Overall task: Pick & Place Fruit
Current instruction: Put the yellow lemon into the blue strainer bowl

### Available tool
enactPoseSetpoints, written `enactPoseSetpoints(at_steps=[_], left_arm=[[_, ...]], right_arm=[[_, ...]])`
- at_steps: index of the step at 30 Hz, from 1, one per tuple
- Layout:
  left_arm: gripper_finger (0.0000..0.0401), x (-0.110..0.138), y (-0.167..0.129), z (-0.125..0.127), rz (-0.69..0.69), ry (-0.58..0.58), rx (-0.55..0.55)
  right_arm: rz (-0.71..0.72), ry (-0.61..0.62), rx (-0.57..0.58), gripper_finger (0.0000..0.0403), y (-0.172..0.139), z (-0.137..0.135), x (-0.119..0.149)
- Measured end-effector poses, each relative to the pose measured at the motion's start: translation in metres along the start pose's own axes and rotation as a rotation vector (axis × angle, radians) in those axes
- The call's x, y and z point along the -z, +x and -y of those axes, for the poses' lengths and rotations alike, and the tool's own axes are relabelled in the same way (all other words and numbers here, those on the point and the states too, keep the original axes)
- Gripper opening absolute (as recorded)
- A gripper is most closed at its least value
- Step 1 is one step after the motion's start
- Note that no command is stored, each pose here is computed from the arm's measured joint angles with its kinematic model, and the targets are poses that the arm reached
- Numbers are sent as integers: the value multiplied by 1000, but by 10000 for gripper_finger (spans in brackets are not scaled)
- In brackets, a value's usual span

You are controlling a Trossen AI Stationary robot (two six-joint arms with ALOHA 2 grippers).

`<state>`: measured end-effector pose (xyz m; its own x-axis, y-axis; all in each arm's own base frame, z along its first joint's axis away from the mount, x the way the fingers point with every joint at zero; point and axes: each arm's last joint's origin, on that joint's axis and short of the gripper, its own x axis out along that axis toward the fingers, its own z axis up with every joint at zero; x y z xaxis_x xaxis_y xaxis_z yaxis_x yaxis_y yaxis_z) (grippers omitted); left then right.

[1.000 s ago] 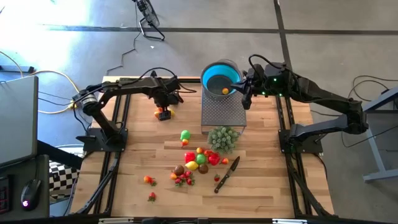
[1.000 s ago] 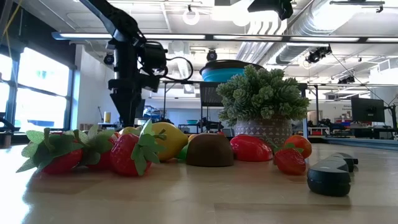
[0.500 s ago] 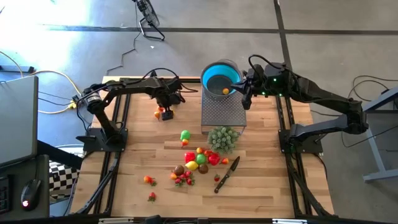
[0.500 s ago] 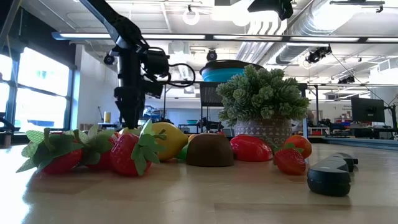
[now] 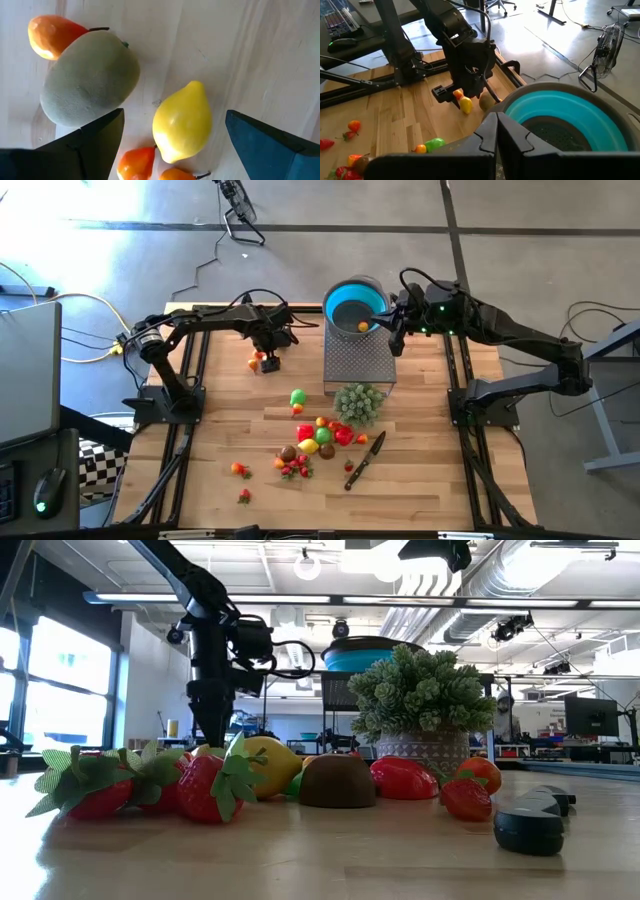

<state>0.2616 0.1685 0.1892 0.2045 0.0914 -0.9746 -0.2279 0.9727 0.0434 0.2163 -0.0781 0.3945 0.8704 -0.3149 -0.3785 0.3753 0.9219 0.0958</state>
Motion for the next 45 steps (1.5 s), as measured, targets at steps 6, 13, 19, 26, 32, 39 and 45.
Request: enactPoseSetpoints(at_steps=[6, 13, 19, 26, 32, 39, 45], left_arm=[[342, 2, 13, 0, -59, -36, 20], [342, 2, 19, 0, -87, -49, 28], [342, -1, 19, -1, -51, -48, 14], [342, -1, 20, -1, -48, -47, 13], [342, -1, 20, -1, -47, -47, 13], [301, -2, 20, -1, -46, -58, 14], [248, -2, 20, -1, -44, -66, 22]], right_arm=[[0, 0, 0, 2, 0, 0, 0], [0, 1, 1, 2, 0, 0, 0], [0, 4, 0, 2, 0, 0, 0], [0, 4, 0, 2, 0, 0, 0], [0, 4, 0, 2, 0, 0, 0], [0, 4, 0, 2, 0, 0, 0], [0, 4, 0, 2, 0, 0, 0]])
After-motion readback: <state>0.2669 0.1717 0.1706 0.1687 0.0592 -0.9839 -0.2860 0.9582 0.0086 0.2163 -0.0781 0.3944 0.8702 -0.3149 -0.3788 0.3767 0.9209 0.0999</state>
